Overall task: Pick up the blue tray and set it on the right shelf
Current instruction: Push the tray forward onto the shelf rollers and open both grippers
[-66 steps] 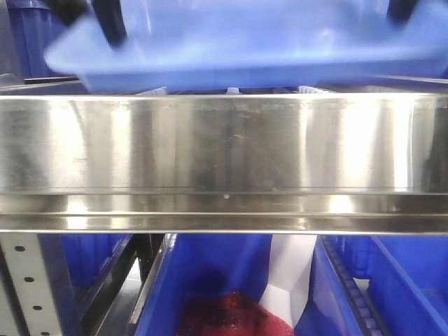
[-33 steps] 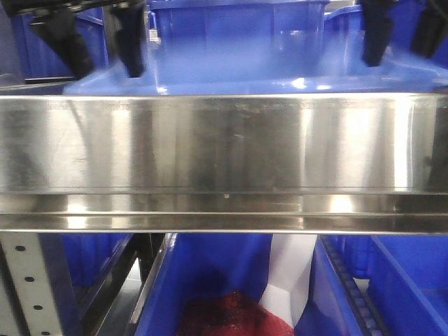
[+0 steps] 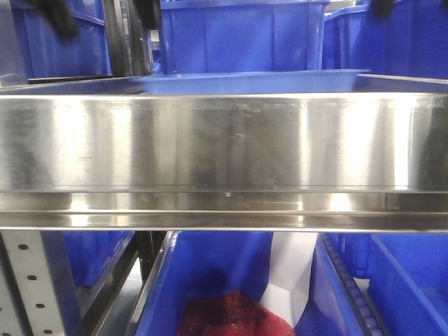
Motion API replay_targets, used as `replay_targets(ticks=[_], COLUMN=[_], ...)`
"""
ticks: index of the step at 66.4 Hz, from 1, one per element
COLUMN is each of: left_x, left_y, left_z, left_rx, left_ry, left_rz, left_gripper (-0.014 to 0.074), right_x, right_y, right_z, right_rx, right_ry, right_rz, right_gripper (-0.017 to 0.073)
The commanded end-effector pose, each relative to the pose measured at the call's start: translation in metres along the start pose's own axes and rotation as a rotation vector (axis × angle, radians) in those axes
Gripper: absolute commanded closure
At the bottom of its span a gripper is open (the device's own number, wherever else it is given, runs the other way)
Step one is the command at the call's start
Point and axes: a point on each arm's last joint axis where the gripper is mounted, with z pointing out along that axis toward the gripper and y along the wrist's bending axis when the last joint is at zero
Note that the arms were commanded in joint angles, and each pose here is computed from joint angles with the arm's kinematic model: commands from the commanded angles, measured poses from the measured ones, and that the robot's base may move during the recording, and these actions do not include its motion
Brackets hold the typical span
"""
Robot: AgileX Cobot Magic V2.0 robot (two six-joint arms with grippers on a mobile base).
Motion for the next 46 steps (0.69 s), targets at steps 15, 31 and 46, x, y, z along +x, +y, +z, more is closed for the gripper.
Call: replay_targets(ticks=[15,31,46], left_x=[0.033,0.086,0.163], left_y=[-0.021,-0.009,0.017], left_z=[-0.097,-0.104,-0.106], left_rx=[-0.067,0.018,0.217], left_ry=[-0.256,-0.348,-0.608], left_rz=[0.154,0.158,0.157], left_gripper=[0.0586,0.0643,0.0643], right_x=[0.065,0.137,0.202], right_y=[-0.026,-0.042,-0.053], right_z=[-0.085,-0.092,-0.077], right_rx=[-0.059,-0.102,-0.141], right_ry=[-0.320,-0.489,-0.664], right_rz=[-0.014,-0.032,-0.061], right_gripper=[0.0516,0.0508,0.0508])
